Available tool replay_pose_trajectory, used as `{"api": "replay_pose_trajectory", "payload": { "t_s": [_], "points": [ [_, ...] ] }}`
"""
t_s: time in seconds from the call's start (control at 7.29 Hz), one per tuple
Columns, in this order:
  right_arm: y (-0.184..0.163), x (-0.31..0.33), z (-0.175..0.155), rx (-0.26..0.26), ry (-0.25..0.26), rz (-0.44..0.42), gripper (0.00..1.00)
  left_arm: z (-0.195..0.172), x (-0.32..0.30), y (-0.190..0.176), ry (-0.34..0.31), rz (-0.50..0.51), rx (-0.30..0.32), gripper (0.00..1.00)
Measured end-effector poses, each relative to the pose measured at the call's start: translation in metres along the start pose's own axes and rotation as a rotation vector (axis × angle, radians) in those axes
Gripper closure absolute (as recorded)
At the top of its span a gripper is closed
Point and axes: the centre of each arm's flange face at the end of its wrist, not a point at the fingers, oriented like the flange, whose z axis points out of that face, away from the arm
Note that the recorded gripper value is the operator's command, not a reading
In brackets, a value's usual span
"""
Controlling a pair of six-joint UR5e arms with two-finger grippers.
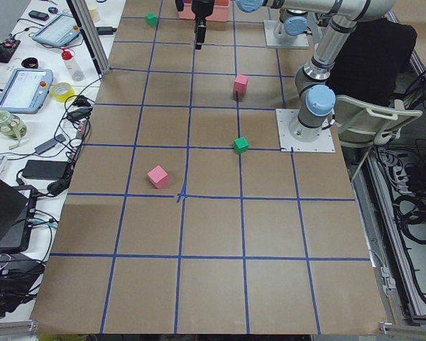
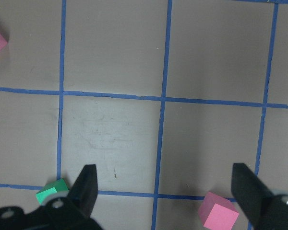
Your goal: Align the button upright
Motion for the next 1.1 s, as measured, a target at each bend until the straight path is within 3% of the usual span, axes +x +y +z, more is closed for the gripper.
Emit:
{"api": "replay_pose_trajectory", "payload": {
  "t_s": [0.55, 0.96, 1.1],
  "points": [
    [0.01, 0.0, -0.015, 0.015, -0.004, 0.015, 0.0, 0.001, 0.0, -0.001, 0.006, -0.004, 0.0, 0.0],
    [0.006, 0.007, -0.007, 0.009, 0.0, 0.069, 0.0, 0.003, 0.0, -0.002, 0.006, -0.005, -0.001, 0.0],
    [0.002, 0.016, -0.001, 0.001, 0.002, 0.132, 0.0, 0.004, 0.0, -0.003, 0.006, -0.005, -0.002, 0.0]
  ]
}}
